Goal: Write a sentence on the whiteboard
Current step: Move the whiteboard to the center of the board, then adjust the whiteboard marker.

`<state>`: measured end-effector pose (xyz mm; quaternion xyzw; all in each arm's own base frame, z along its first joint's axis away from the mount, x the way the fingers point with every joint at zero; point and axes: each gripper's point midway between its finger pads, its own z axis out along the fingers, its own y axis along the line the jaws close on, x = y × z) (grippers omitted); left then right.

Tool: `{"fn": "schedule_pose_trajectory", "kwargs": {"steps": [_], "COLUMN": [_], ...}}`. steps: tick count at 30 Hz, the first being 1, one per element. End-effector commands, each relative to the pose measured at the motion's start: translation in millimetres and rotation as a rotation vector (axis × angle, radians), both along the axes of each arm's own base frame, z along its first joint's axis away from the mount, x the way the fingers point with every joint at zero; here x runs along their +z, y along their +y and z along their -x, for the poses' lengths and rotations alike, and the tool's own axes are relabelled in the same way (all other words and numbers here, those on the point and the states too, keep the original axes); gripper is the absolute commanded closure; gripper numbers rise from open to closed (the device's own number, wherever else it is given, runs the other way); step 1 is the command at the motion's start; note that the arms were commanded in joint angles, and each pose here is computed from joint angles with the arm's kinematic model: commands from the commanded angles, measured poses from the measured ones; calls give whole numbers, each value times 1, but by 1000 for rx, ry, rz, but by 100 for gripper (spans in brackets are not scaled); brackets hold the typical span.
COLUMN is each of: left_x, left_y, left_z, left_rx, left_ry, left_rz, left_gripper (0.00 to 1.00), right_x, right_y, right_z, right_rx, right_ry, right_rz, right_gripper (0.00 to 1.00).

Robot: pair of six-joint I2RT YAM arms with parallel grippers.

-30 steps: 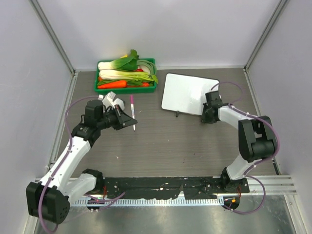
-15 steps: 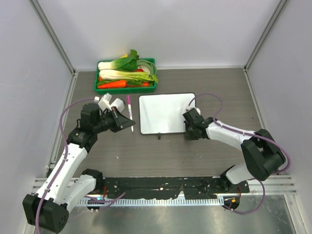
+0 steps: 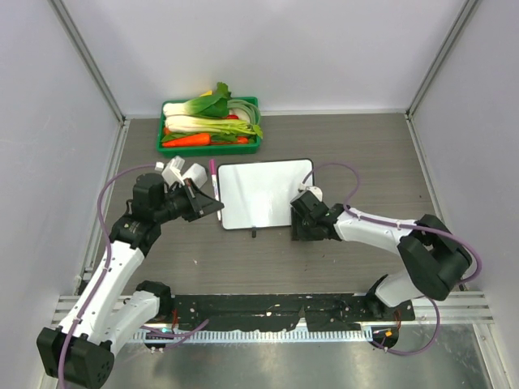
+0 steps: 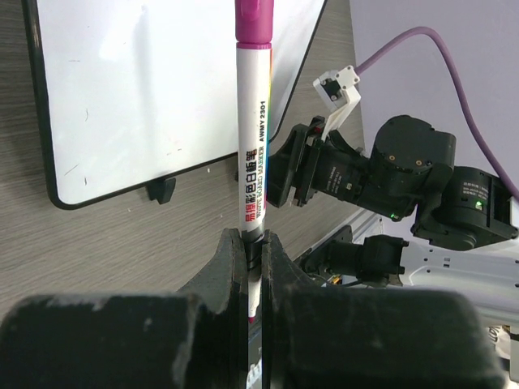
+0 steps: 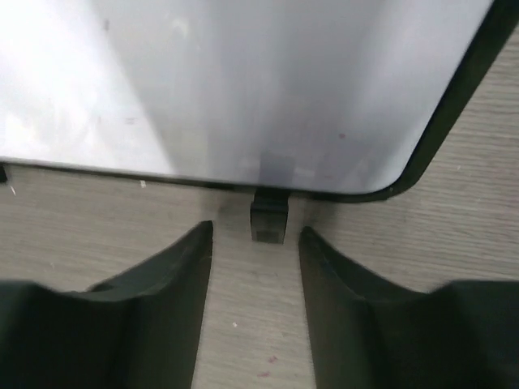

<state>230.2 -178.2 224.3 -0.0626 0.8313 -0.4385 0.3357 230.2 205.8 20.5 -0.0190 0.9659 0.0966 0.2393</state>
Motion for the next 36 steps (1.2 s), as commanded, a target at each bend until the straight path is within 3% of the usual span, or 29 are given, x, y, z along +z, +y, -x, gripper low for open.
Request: {"fn": "schedule_pose_trajectory", "kwargs": {"steps": [1, 4, 6, 15, 27, 31, 34, 36], "left_x": [9, 9, 9, 19, 49, 56, 60, 61], "left_y": [1, 1, 1, -14, -82, -95, -97, -98], "left_z": [0, 1, 1, 10, 47, 51, 52, 52], "left_rx": [-7, -24, -33, -194, -562, -613, -617, -616], "left_ry": [-24, -31, -36, -53, -115, -122, -142, -147], "left_rz": [-6, -17, -27, -18, 24, 60, 72, 76], "left_gripper": [100, 100, 100, 100, 100, 100, 100, 100], "right_x": [16, 44, 62, 163, 285, 300, 299, 297], "right_y": [-2, 2, 3, 35, 114, 124, 129, 132], "right_z": [13, 11, 11, -2, 8, 15, 18, 24], "right_rx": [-9, 2, 18, 164, 537, 594, 619, 645], "right_ry": [2, -39, -64, -262, -439, -451, -434, -398], "right_rz": [-32, -74, -95, -298, -743, -824, -851, -884], "right_gripper": [41, 26, 22, 17, 16, 24, 42, 48]}}
